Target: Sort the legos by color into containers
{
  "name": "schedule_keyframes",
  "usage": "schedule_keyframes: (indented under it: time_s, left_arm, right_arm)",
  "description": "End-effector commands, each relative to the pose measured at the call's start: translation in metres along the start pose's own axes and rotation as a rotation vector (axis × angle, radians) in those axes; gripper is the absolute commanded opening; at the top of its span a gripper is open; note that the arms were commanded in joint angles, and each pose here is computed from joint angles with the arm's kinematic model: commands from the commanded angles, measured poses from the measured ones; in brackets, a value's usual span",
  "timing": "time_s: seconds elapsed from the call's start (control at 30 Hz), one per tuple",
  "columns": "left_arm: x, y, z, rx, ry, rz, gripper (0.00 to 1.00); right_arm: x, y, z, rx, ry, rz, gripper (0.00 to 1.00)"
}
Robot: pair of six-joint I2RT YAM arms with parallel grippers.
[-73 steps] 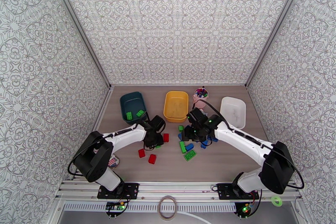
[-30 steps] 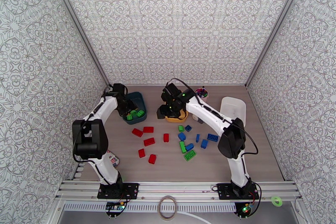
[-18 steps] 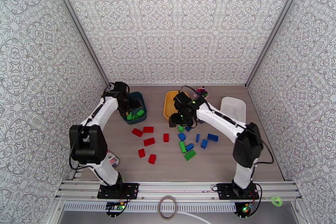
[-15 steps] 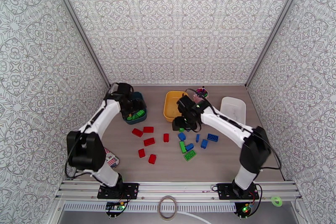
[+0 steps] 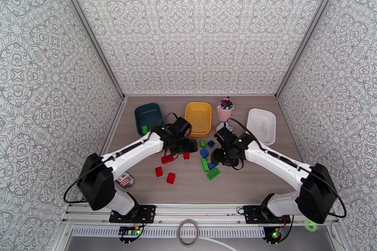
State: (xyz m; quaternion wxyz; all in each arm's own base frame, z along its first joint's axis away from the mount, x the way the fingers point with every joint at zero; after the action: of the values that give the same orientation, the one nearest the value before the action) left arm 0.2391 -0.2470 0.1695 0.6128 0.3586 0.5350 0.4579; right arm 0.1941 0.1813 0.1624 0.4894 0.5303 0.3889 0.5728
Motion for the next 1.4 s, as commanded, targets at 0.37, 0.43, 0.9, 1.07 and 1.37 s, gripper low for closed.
schedule_keyframes:
  time_s: [0.37, 0.43, 0.9, 1.07, 1.37]
  left_arm:
    - [-0.057, -0.057, -0.019, 0.120, 0.011, -0.008, 0.66]
    - [-0.058, -0.064, -0.019, 0.133, 0.017, -0.002, 0.64]
    - [-0.047, -0.102, -0.028, 0.202, 0.040, 0.068, 0.55]
    - [-0.042, -0.108, -0.028, 0.200, 0.044, 0.088, 0.49]
    - [-0.040, -0.100, -0.024, 0.153, 0.040, 0.092, 0.37]
  right_arm:
    - [-0.043, 0.017, -0.026, -0.051, -0.105, -0.064, 0.63]
    - [-0.044, 0.020, -0.027, -0.063, -0.106, -0.059, 0.63]
    - [-0.040, 0.023, -0.025, -0.074, -0.104, -0.026, 0.63]
    - [-0.038, 0.021, -0.025, -0.069, -0.107, -0.009, 0.62]
    - [-0.033, 0.020, -0.022, -0.067, -0.098, 0.004, 0.61]
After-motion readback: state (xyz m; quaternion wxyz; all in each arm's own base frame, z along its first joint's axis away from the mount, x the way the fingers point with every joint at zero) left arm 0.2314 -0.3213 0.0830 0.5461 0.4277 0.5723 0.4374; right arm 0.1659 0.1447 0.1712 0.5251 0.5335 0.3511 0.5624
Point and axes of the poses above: each hand's point on the last joint's axis, 136 mm out from that joint toward the fingers, its own y axis back along the fingers, its own x axis along the line the jaws close on, z = x × y, the point moved 6 cm from there along y, back along the fingers, and after that the axes turned 1 degree about -y, right-handed, at the moved point
